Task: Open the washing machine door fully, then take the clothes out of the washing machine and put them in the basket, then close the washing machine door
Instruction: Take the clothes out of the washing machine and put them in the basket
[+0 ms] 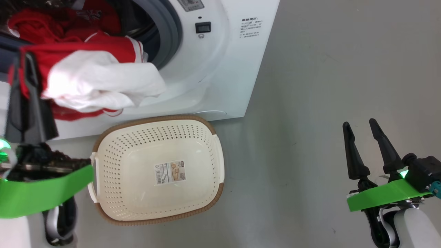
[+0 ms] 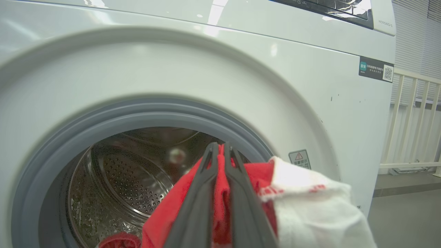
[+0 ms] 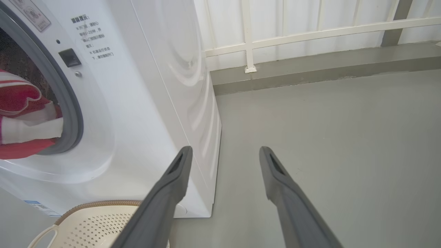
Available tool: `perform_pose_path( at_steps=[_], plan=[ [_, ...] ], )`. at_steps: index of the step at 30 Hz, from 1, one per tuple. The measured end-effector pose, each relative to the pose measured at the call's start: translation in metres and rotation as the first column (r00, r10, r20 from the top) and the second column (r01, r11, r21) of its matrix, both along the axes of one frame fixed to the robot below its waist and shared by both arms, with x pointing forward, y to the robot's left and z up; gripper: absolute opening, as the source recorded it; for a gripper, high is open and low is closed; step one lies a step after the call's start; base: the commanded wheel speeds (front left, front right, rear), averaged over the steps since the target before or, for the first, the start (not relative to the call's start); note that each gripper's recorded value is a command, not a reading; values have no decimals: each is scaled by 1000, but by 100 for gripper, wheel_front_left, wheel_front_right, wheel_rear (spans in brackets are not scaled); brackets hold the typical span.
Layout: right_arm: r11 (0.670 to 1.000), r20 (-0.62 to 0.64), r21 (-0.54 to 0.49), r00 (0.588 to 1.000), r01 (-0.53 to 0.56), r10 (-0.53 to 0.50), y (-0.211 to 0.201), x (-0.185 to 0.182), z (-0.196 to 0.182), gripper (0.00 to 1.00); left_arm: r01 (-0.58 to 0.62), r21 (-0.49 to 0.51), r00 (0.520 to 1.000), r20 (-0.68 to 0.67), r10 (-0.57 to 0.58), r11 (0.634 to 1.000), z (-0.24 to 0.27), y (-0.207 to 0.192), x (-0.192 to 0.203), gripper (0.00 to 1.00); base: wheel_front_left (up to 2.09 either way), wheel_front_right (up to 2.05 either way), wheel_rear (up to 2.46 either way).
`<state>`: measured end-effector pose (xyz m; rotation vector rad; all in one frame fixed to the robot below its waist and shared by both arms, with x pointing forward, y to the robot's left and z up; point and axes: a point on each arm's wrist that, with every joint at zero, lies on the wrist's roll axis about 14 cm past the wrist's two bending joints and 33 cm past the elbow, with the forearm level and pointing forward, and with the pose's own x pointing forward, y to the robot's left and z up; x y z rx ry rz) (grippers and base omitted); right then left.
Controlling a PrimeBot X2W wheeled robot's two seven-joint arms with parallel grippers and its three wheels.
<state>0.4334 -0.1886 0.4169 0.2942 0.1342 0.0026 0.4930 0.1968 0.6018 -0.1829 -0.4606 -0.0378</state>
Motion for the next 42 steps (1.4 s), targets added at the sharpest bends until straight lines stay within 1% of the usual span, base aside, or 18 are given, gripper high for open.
perform_pose_path(
  at_steps=[7, 13, 16, 21, 25, 29, 32, 37, 42],
  plan=[
    [1000, -3, 0, 1000, -7, 7, 2, -2, 0, 100, 9, -22, 985, -174, -12, 1000, -57, -4, 1, 0, 0, 0, 0],
    [1000, -23, 1, 1000, -4, 4, 1, -2, -8, 100, 13, -41, 937, -348, -27, 999, -119, -9, -1, 0, 0, 0, 0],
    [1000, -38, 2, 999, -2, 2, 1, -2, -14, 100, -1, -74, 900, -436, -32, 997, -152, -8, -4, 0, 0, 0, 0],
    [1000, -66, 4, 998, -4, 5, 3, 0, -27, 100, -8, -119, 816, -575, -62, 993, -209, -15, -11, 0, 0, 0, 0],
    [1000, -76, 6, 997, -7, 7, 4, 6, -34, 100, 6, -121, 760, -644, -83, 993, -240, -22, -8, 0, 0, 0, 0],
    [1000, -88, 3, 996, -4, 4, 3, 10, -41, 100, 13, -123, 686, -721, -98, 992, -275, -29, -16, 0, 0, 0, 0],
    [1000, -100, -1, 995, 0, 0, 1, 12, -47, 100, 16, -124, 634, -766, -106, 992, -298, -32, -19, 0, 0, 0, 0],
    [1000, -135, -8, 991, -1, 0, 1, 11, -63, 100, 27, -125, 571, -812, -118, 992, -325, -37, -18, 0, 0, 0, 0],
    [1000, -133, -3, 991, -12, 11, 6, 23, -70, 100, 36, -129, 508, -851, -129, 991, -350, -43, -18, 0, 0, 0, 0]
  ],
)
